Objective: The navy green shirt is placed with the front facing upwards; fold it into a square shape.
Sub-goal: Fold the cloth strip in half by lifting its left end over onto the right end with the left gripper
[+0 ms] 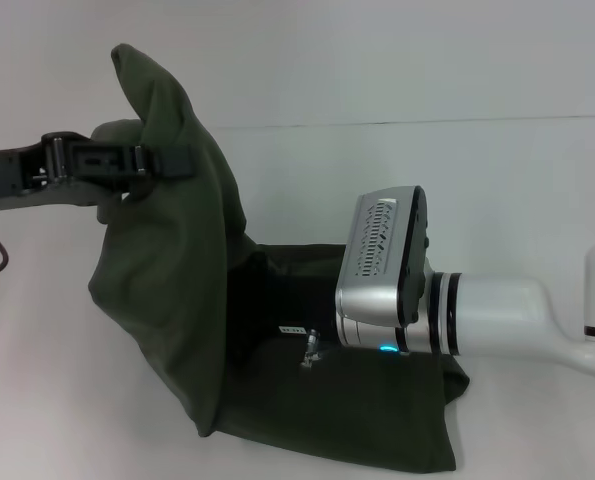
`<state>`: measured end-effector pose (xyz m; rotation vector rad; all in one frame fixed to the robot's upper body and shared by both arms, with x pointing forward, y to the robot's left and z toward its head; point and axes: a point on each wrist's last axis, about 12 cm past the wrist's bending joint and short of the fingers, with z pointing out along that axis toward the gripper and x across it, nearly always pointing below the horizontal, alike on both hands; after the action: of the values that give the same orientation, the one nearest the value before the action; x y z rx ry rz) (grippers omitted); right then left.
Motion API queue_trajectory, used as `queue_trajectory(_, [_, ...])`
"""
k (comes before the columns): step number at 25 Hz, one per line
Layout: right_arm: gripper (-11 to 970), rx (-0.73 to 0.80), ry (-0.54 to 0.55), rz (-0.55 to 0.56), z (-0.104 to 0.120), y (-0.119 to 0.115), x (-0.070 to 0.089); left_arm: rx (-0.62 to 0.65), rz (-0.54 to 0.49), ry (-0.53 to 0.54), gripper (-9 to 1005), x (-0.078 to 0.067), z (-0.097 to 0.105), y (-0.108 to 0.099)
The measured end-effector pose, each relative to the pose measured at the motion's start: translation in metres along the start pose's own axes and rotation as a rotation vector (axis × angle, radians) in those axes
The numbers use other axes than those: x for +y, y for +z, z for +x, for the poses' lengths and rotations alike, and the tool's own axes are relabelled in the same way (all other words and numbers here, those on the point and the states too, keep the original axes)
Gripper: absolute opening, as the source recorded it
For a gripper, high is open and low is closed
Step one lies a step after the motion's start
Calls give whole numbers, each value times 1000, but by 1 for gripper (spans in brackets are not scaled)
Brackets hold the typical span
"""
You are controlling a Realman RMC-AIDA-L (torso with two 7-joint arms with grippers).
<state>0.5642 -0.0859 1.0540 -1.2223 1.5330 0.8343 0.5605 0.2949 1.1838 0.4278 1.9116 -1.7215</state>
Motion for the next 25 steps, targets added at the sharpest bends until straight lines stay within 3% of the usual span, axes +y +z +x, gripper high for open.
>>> queue_trajectory(13, [60,6,100,109,28,-25,1,34,-69,-28,58,18,12,17])
queue_trajectory(21, [75,-146,251,339,54,-77,-4,95,-106,-29,58,27,21,44])
queue_trajectory(25, [164,-262,292,451,62,-108,-2,138,-126,-26,60,32,27,64])
